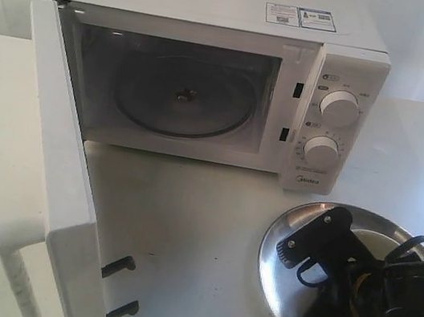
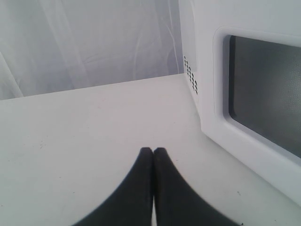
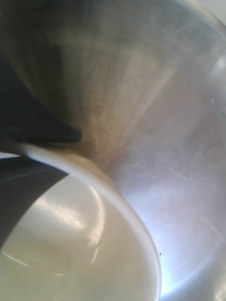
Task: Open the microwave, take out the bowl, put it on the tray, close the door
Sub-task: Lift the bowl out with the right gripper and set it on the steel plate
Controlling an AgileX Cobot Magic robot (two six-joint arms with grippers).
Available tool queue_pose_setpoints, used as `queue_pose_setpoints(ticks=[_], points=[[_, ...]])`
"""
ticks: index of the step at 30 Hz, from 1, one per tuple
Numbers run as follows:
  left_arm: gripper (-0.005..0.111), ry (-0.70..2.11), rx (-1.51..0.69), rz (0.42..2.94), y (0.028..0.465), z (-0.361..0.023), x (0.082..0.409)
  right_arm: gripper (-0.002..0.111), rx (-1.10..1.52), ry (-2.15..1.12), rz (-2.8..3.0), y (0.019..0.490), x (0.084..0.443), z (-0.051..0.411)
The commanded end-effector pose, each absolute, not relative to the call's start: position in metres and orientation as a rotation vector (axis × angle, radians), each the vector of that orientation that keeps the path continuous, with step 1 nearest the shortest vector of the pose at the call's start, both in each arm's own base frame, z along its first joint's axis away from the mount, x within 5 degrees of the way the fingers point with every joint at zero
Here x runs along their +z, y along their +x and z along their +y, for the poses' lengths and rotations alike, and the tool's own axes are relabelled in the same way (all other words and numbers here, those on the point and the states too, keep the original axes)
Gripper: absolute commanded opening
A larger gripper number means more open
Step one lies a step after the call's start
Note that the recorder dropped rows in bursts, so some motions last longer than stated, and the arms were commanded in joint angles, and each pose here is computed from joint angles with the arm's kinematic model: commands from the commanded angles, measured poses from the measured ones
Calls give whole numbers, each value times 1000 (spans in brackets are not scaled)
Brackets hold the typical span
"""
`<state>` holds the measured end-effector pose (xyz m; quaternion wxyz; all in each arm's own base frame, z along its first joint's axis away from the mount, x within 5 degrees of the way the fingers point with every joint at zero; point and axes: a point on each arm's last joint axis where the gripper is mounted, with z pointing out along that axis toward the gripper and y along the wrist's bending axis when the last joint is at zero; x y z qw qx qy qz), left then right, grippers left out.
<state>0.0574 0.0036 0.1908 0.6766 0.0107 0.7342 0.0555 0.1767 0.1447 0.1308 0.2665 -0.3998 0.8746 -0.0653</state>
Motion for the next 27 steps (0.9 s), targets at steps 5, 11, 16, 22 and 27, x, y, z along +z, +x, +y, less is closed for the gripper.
queue_pose_setpoints(ticks=[5, 11, 16, 22, 27], points=[[0, 19, 118, 1641, 57, 3, 192, 35, -113, -993, 2335, 177, 142, 145], [0, 19, 118, 1641, 57, 3, 192, 46, -6, -929, 2260, 174, 166, 145], [0, 19, 118, 1641, 57, 3, 192, 32, 309, -834, 2049, 155, 221, 146], [0, 19, 118, 1641, 57, 3, 192, 0, 841, -898, 1542, 101, 308, 143], [0, 19, 118, 1641, 57, 3, 192, 0, 1210, -1087, 1102, 59, 372, 148]])
